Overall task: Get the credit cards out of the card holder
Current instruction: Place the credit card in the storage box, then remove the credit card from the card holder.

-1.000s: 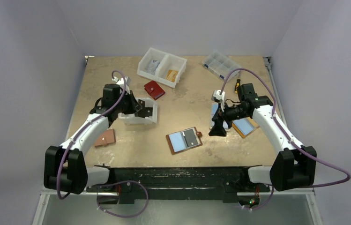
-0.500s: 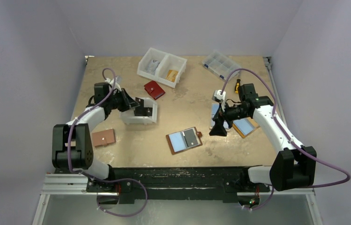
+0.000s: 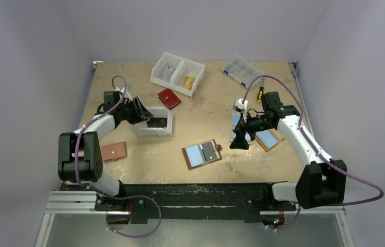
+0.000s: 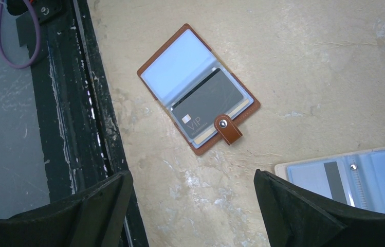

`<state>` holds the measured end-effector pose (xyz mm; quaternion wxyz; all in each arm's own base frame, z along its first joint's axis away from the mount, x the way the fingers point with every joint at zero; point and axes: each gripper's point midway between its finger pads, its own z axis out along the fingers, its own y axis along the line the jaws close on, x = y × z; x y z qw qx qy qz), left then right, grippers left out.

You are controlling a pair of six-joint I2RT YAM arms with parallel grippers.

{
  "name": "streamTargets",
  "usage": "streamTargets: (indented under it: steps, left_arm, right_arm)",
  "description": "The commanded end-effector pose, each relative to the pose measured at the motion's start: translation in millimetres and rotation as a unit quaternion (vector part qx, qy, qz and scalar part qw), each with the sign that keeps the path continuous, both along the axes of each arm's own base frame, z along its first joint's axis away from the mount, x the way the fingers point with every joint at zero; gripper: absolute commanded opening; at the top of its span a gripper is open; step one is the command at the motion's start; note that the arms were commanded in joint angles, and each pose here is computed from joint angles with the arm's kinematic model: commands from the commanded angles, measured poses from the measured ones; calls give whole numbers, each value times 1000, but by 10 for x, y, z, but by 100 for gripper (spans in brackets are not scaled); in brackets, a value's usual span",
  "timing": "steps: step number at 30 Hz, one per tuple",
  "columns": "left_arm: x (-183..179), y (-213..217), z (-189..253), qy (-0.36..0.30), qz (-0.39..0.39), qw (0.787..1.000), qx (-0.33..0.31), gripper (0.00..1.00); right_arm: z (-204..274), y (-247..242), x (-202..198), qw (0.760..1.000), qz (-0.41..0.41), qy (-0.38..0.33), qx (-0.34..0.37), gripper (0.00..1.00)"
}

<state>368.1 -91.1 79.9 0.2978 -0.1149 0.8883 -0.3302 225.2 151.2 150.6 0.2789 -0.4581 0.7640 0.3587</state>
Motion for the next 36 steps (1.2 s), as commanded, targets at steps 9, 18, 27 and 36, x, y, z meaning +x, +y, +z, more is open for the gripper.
streamTargets:
  steps: [9,18,27,36]
  left_arm:
    - [47,283,1025,-139,42,986,84,44]
    - [-81,271,1236,-108,121,987,7,98]
    - [-266,-248,1632,-136,30,985,-105,93]
    - [-868,-1454,1462,-129,-36,974,-185,89]
  right_arm:
    - [9,-40,49,1000,-3,-17,-7,99]
    - [90,-58,-9,999,14,-48,-9,99]
    - [268,28,70,993,53,-104,18,99]
    - [-19,321,-75,982,140,-124,11,89]
